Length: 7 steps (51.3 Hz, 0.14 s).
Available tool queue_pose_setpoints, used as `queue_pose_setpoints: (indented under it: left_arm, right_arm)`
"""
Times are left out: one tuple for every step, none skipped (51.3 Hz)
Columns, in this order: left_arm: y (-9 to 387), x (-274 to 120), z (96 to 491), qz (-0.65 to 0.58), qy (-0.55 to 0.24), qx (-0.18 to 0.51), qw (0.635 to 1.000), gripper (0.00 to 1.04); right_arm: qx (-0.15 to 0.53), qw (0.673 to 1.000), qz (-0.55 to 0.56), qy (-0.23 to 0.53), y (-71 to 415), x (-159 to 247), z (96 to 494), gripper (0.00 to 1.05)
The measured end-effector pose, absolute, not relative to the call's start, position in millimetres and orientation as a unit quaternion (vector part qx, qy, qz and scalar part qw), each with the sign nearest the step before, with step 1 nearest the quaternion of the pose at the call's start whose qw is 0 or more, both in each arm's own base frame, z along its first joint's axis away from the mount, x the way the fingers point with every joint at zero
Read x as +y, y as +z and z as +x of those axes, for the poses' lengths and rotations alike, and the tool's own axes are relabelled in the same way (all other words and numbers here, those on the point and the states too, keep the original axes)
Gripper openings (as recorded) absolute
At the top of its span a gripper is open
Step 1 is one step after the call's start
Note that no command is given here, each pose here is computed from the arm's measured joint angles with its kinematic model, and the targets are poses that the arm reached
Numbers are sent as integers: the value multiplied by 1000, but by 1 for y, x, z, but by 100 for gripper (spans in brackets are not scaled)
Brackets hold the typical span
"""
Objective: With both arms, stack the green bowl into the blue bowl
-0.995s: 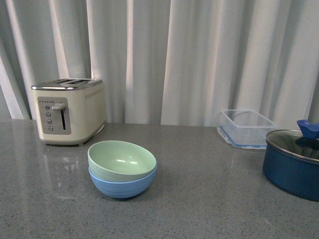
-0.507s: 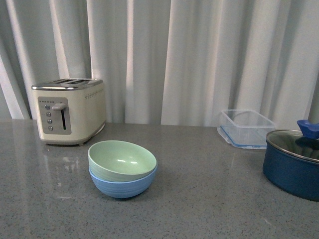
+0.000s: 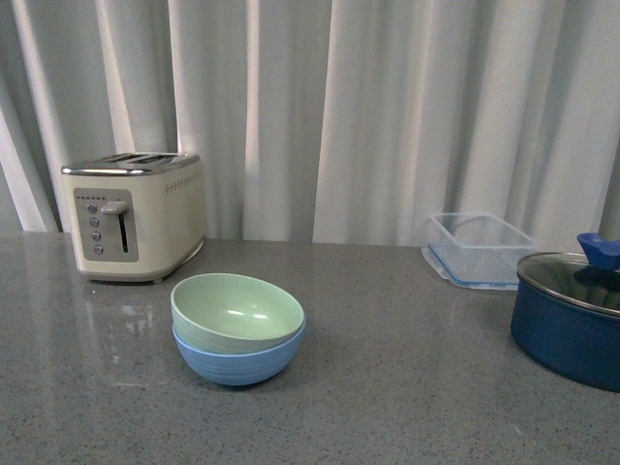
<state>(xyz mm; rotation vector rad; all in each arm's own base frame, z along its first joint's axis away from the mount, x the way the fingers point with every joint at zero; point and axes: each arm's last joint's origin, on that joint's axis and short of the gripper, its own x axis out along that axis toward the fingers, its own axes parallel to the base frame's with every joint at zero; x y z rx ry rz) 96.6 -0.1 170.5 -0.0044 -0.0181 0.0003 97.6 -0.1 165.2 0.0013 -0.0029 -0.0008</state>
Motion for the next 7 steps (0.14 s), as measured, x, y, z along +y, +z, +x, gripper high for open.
queue_pose_setpoints:
  left_arm:
    - [170,0,97,-2,0,-9,1000,98]
    - [170,0,97,-2,0,-9,1000,98]
    - [170,0,97,-2,0,-9,1000,98]
    - [171,0,97,-2,0,-9,1000,98]
    - [170,0,97,-2,0,-9,1000,98]
    - [170,0,97,-2,0,-9,1000,98]
    - [170,0,97,-2,0,-9,1000,98]
  right_arm:
    - [-1,1000,1,0,165,0,98,95]
    - [-1,1000,1,0,165,0,98,95]
    - [-1,1000,1,0,165,0,98,95]
    - [-1,1000,1,0,165,0,98,95]
    - [-1,1000,1,0,165,0,98,95]
    - [-1,1000,1,0,165,0,98,95]
    - [-1,1000,1,0,165,0,98,95]
